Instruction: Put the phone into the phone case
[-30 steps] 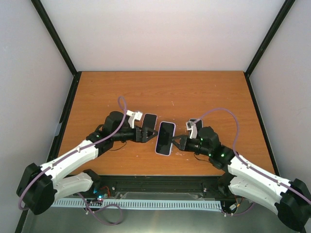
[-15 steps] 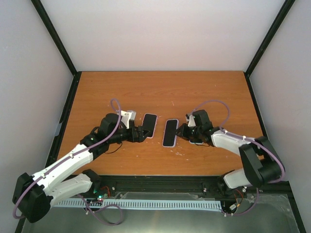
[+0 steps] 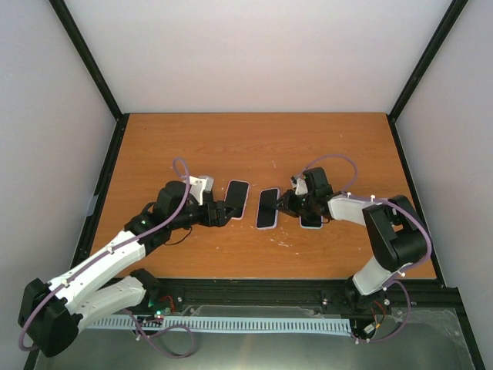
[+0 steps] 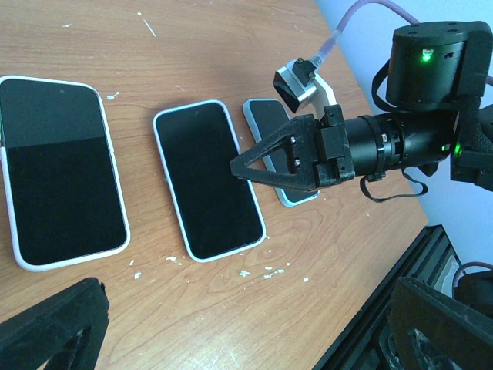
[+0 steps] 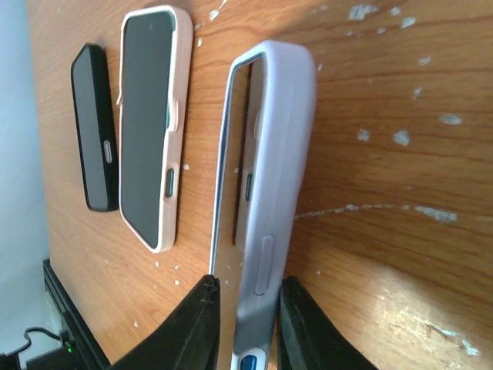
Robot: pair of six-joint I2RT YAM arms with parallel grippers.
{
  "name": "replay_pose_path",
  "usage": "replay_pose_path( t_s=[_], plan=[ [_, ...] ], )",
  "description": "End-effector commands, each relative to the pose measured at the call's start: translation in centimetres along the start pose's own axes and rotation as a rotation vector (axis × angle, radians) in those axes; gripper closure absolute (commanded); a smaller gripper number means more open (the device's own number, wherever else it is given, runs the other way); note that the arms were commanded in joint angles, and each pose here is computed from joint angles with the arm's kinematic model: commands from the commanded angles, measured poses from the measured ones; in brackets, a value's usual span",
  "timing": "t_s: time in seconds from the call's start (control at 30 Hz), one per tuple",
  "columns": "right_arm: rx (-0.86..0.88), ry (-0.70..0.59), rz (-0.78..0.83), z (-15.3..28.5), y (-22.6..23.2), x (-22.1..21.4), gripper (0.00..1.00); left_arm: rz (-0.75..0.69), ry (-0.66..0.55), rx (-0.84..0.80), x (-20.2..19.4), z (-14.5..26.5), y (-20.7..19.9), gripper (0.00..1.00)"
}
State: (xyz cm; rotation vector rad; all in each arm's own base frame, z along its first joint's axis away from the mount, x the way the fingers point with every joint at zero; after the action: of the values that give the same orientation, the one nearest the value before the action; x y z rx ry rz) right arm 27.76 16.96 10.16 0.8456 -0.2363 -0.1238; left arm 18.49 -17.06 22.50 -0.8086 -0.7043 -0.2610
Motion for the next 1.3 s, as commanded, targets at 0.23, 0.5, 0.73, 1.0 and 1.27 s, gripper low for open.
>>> replay_pose_path(
  t_s=[0.23, 0.5, 0.73, 1.0, 1.27],
  plan=[
    [-0.093, -0.096, 0.07, 3.6, 1.9, 0.9, 0.38, 0.01, -0.064, 0.075, 1.4, 1.1, -0.2, 0.0],
    [-0.074, -0.164, 0.14, 8.5, 4.3, -1.2, 0.0, 0.087, -0.124, 0.184, 2.6, 1.9, 0.2, 0.01],
    [-0.119, -0.368, 0.227, 15.8, 7.1, -3.5, 0.0, 0.096, -0.174, 0.198, 4.4, 3.5, -1.0, 0.01],
    [-0.036, -0.505, 0.3, 21.9, 9.8, -6.7, 0.0, 0.043, -0.288, 0.118, 7.0, 6.7, -3.8, 0.01],
    [0.057, -0.541, 0.324, 24.2, 11.7, -7.7, 0.0, 0.029, -0.332, 0.096, 6.9, 8.3, -4.3, 0.01]
  ],
)
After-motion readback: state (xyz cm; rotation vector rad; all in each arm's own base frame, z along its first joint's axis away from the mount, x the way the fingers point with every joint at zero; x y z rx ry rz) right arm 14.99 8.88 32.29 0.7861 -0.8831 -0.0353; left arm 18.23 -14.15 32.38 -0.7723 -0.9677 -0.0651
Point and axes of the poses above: each gripper's point midway between its finger pads, its own z axis back along the fingers, its own y axis along the line the jaws close on, x = y × z, the point moved 8 cm from there along z, back along the fingers, and after that the axes turned 3 degrees about -z, right-handed, at the moved point
